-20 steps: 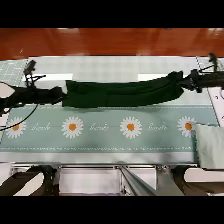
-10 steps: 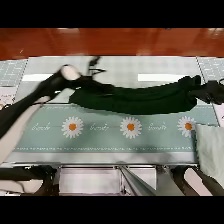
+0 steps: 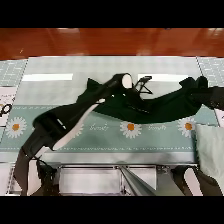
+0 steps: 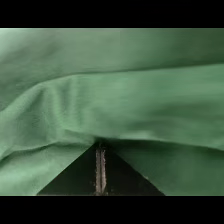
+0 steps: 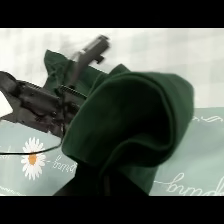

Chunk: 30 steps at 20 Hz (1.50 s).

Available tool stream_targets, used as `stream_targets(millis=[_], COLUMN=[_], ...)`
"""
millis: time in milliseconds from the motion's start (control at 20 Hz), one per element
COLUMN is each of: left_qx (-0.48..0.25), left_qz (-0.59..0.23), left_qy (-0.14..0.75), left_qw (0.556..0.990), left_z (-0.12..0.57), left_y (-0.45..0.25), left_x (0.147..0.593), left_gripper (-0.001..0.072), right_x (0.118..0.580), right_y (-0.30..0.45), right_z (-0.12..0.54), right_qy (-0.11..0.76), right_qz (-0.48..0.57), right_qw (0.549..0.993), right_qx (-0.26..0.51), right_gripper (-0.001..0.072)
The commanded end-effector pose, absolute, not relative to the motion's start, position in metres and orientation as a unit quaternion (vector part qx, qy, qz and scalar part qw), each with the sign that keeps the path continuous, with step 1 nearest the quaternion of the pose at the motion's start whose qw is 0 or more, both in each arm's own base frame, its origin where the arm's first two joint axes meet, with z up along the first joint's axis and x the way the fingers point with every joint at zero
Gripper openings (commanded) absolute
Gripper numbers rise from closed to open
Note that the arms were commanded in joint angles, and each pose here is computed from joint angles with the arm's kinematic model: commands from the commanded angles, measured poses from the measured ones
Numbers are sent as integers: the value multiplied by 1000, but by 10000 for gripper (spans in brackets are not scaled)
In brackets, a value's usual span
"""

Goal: Fold the shirts.

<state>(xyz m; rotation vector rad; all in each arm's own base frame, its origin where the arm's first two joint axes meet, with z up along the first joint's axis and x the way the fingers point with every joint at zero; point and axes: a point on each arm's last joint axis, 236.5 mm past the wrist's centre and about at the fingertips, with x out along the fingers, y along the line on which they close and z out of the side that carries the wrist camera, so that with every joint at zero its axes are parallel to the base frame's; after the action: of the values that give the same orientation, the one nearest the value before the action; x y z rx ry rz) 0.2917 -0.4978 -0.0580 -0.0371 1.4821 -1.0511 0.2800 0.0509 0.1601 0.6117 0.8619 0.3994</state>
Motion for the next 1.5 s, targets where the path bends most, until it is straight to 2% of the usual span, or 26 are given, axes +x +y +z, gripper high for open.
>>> stream_targets(millis=[0, 150, 300, 450, 700, 950, 1100, 1350, 1400, 1450], left_qx=[-12, -31, -62, -83, -112, -154, -179, -195, -195, -195], left_qz=[-458, -434, -407, -346, -279, -217, -177, -154, -154, -152], left_qy=[642, 644, 613, 582, 554, 543, 526, 523, 522, 517], left_qw=[615, 629, 675, 731, 776, 796, 812, 815, 816, 819], left_z=[-45, -8, 38, 71, 79, 58, 51, 45, 45, 46], left_y=[-494, -434, -361, -278, -175, -121, -96, -84, -83, -82], left_x=[298, 341, 379, 392, 331, 266, 251, 250, 251, 253], left_gripper=[20, 20, 20, 20, 20, 20, 20, 21, 21, 21], right_x=[278, 284, 297, 327, 382, 421, 424, 425, 426, 425], right_y=[54, 60, 100, 156, 266, 356, 390, 409, 409, 409], right_z=[164, 168, 174, 168, 128, 70, 44, 21, 19, 19], right_qy=[404, 395, 389, 388, 431, 490, 517, 532, 531, 533], right_qz=[194, 199, 254, 307, 354, 386, 397, 396, 395, 396], right_qw=[845, 847, 832, 807, 772, 716, 688, 678, 680, 677], right_qx=[291, 295, 301, 323, 304, 314, 318, 318, 316, 317], right_gripper=[23, 23, 23, 23, 22, 23, 22, 24, 126, 396])
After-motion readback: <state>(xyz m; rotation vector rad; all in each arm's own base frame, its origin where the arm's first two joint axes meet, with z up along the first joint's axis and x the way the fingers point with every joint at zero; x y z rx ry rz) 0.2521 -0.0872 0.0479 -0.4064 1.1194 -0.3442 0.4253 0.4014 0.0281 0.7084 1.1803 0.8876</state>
